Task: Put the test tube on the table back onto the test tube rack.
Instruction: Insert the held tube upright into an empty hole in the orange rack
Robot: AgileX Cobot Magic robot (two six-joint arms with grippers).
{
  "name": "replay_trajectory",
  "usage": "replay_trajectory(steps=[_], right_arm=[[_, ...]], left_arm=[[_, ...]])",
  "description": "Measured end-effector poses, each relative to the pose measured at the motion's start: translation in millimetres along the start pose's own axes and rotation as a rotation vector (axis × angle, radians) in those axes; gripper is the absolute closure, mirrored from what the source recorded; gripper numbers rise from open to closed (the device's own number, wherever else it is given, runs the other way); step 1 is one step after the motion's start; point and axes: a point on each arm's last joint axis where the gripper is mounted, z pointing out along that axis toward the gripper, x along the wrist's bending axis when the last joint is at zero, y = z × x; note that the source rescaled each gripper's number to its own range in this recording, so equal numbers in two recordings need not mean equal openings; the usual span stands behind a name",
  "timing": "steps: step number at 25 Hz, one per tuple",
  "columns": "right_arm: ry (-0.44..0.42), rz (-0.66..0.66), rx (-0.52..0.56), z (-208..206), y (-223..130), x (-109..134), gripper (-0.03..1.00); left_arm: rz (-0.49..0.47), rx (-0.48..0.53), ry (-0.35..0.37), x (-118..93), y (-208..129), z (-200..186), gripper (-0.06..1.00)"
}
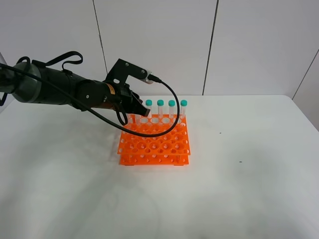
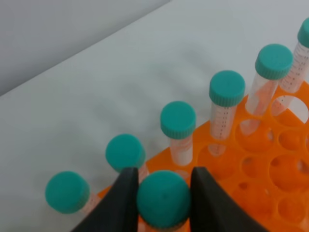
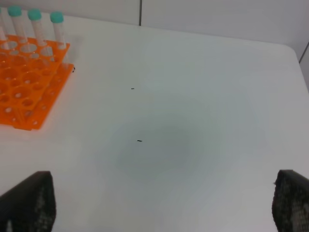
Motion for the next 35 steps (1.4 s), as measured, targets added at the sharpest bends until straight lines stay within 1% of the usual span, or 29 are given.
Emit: replay_trajectory(steps=[7,14,23,29,35], right_arm=[[0.001,0.0,0.0,0,0,0,-0.03],[0.002,0.001,0.0,0,0,0,-0.03],[0.002,0.001,0.0,0,0,0,-0.03],[0.002,0.001,0.0,0,0,0,-0.03],[0.002,0.001,0.0,0,0,0,-0.03]], left_arm=[[0.001,0.016,-0.006,-2,-12,12,0.94],[0.001,0.001,-0.007,-3,-15,16,0.94],[-0.028,0.004,0.019,9,-20,20,0.94],[-0.054,0.004,0.021,10,-21,20,0.94],[-0.059,0.006,0.021,10,-21,20,0.94]])
